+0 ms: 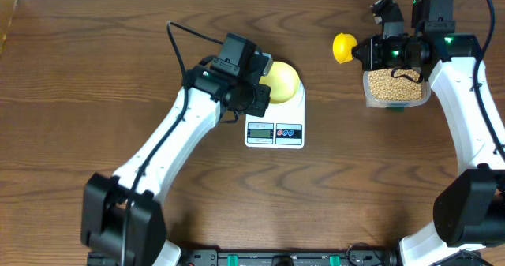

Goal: Scoop item into bowl and weigh 50g on scale
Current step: 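Reach the left gripper to the scale's buttons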

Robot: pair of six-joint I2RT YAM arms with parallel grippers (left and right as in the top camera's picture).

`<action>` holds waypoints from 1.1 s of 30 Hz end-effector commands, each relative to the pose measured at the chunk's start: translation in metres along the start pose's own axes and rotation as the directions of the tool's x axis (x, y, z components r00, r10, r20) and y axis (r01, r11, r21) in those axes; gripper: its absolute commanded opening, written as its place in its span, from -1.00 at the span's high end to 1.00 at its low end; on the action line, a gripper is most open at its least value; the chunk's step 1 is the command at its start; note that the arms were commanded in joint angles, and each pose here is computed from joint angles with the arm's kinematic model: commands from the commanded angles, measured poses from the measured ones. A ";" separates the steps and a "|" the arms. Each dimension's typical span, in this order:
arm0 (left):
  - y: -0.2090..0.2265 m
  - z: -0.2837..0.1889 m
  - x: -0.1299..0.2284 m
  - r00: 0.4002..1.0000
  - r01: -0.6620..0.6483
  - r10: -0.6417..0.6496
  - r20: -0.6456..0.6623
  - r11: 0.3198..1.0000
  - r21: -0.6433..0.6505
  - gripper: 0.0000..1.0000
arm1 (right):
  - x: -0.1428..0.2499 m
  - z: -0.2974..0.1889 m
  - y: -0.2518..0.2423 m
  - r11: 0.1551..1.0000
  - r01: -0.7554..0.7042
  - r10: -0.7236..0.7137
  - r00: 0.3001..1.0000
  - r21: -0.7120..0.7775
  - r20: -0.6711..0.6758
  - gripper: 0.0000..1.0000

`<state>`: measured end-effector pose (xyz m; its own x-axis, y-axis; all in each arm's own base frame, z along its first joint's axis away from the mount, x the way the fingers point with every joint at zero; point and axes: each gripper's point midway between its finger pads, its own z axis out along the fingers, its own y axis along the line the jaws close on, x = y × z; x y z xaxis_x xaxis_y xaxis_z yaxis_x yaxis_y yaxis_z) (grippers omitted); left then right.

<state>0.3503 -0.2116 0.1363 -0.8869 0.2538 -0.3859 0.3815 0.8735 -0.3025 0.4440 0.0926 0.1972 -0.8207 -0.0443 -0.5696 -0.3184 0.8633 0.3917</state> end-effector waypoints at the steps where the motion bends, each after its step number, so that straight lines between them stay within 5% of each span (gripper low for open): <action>1: -0.007 -0.032 -0.006 0.996 -0.034 0.038 0.079 0.998 -0.059 0.85 | -0.009 -0.006 0.001 1.000 0.026 -0.026 0.999 0.011 0.023 0.98; 7: -0.012 -0.029 0.022 0.991 -0.077 0.099 0.089 0.972 -0.221 0.85 | -0.007 -0.006 -0.001 1.000 0.022 -0.023 1.000 0.017 0.016 0.98; 14: -0.036 0.013 0.058 0.977 -0.201 0.207 0.055 0.975 -0.095 0.85 | -0.010 -0.006 -0.001 0.999 0.029 -0.029 0.999 0.022 0.028 0.98; 20: -0.030 0.036 0.060 0.897 -0.424 0.433 0.085 0.899 -0.113 0.84 | -0.011 -0.006 -0.001 0.999 0.030 -0.031 0.999 0.021 0.031 0.98; 33: -0.025 0.073 0.054 0.859 -0.493 0.504 0.090 0.862 -0.121 0.85 | -0.011 -0.006 -0.001 0.999 0.030 -0.030 0.999 0.022 0.029 0.98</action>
<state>0.3114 -0.2514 0.0675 -0.5679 0.5880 -0.5760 0.7119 0.7021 0.0148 0.4463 0.0898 0.1968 -0.8158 -0.0468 -0.5764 -0.3145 0.8723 0.3743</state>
